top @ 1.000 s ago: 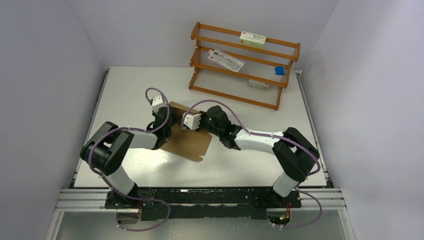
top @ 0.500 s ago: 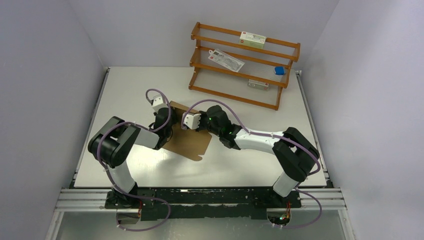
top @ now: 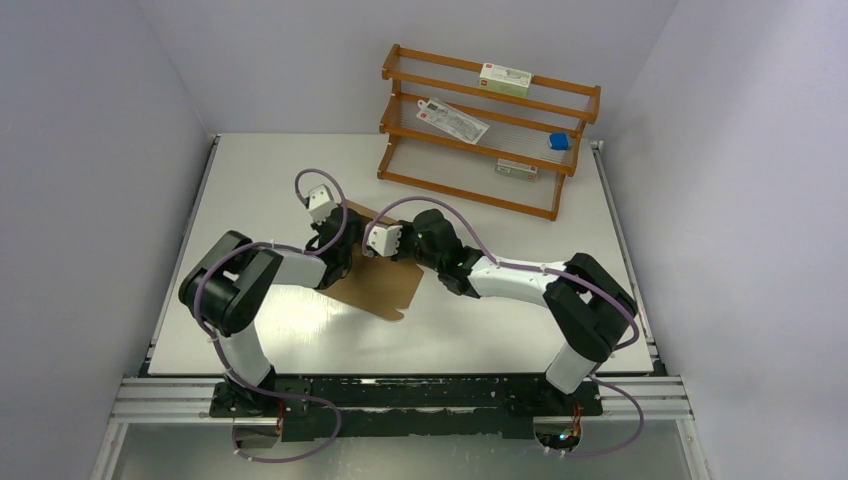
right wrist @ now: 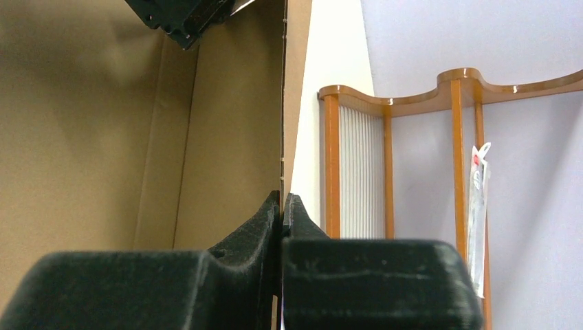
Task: Fold the paper box
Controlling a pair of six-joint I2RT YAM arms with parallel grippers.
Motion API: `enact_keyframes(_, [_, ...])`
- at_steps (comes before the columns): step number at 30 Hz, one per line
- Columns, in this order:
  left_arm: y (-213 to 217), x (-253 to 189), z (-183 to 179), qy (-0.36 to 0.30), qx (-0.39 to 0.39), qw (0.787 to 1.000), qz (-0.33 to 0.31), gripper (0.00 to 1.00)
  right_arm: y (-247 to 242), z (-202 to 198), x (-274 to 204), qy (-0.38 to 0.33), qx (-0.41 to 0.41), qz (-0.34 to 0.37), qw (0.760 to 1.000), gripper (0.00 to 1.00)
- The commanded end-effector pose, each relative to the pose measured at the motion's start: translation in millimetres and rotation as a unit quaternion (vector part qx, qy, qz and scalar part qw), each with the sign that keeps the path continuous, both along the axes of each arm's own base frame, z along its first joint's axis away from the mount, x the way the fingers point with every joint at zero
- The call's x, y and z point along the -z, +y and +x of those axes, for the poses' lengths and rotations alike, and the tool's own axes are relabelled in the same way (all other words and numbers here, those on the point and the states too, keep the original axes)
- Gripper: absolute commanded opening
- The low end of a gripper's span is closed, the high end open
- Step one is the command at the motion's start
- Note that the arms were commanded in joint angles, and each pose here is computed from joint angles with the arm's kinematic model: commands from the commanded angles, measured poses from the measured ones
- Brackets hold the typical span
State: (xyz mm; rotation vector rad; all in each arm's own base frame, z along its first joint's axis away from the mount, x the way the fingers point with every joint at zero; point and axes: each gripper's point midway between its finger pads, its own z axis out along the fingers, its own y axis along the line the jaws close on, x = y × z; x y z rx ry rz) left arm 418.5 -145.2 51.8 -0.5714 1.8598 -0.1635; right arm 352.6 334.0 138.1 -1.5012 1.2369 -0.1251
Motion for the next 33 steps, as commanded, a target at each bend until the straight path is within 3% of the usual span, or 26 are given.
enact_keyframes(1, [38.4, 18.8, -5.7, 0.029, -0.069, 0.997, 0.022, 0.2, -14.6, -22.7, 51.0, 0.075, -0.01, -0.064, 0.995, 0.0])
enact_keyframes(14, [21.8, -7.4, -40.4, 0.075, 0.068, 0.995, -0.026, 0.65, -11.8, -13.9, 38.2, 0.049, -0.008, -0.062, 0.997, 0.02])
enact_keyframes(21, [21.0, -31.5, -73.5, 0.069, 0.126, 0.986, -0.083, 0.75, -8.9, -10.2, 33.3, 0.036, -0.011, -0.063, 0.997, 0.1])
enact_keyframes(33, [38.7, -88.9, -76.7, 0.015, 0.141, 0.978, -0.15, 0.81, -5.1, -17.6, 2.5, 0.038, -0.014, -0.011, 0.999, 0.42])
